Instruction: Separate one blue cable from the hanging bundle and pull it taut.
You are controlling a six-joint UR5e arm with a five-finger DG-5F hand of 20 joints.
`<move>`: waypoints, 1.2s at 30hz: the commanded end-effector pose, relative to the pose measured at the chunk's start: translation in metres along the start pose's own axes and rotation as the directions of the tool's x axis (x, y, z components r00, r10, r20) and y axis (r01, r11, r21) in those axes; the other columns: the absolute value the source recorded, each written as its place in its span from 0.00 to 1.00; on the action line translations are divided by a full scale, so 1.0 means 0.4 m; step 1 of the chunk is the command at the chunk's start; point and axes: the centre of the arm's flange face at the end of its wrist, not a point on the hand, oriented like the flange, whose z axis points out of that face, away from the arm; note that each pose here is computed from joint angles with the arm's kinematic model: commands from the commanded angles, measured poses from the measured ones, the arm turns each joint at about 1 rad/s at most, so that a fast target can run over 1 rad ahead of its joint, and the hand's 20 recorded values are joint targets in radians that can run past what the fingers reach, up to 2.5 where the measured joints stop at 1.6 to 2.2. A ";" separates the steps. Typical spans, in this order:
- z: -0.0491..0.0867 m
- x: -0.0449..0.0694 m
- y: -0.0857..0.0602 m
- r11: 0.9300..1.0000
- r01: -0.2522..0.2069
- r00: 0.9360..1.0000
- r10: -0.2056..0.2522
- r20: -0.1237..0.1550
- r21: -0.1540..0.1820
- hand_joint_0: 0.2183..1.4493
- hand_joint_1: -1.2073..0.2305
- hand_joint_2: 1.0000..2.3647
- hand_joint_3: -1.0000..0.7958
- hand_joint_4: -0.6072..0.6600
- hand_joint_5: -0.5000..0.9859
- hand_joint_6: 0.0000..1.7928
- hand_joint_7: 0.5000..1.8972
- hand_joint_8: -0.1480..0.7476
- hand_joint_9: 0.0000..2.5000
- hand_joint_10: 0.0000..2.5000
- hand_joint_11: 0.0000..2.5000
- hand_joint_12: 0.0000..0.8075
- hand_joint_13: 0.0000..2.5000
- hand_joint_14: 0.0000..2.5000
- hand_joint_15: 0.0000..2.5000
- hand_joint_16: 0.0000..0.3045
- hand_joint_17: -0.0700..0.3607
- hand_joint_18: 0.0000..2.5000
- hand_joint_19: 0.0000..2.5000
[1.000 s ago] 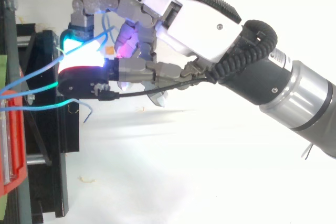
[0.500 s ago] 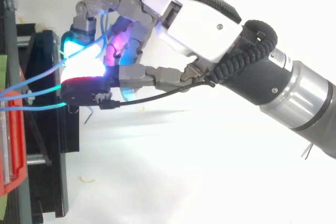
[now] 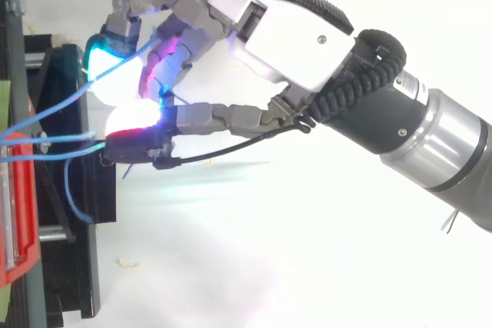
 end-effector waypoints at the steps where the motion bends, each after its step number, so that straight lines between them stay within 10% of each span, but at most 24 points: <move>1: 0.000 0.001 -0.002 1.000 0.001 1.000 -0.001 -0.001 0.001 0.34 0.05 0.00 0.30 0.65 0.27 0.47 0.39 0.49 0.50 0.01 0.32 0.49 0.36 0.01 0.31 0.19 0.47 0.24 0.29; 7: 0.001 -0.001 0.002 1.000 -0.001 1.000 0.001 0.000 -0.001 0.15 0.25 0.00 0.28 0.62 0.32 0.46 0.40 0.51 0.61 0.01 0.31 0.55 0.42 0.01 0.30 0.24 0.54 0.30 0.27; 12: 0.000 0.001 -0.002 1.000 0.001 1.000 -0.001 -0.001 0.001 0.12 0.55 0.00 0.28 0.54 0.43 0.28 0.70 0.40 0.79 0.01 0.22 0.47 0.54 0.01 0.26 0.24 0.54 0.37 0.25; 18: 0.001 -0.001 0.002 1.000 -0.001 1.000 0.001 0.002 0.000 0.21 0.79 0.00 0.28 0.54 0.44 0.28 0.62 0.27 0.84 0.01 0.18 0.38 0.56 0.01 0.24 0.17 0.44 0.34 0.27; 28: 0.000 0.001 -0.002 1.000 0.002 1.000 -0.002 0.000 0.002 0.41 0.46 0.00 0.28 0.51 0.44 0.28 0.59 0.24 0.85 0.01 0.21 0.37 0.55 0.01 0.25 0.14 0.38 0.34 0.29; 36: 0.001 -0.001 -0.002 1.000 0.001 1.000 -0.001 0.007 0.005 0.45 0.37 0.01 0.37 0.50 0.44 0.28 0.59 0.25 0.85 0.01 0.23 0.38 0.54 0.01 0.26 0.14 0.38 0.34 0.30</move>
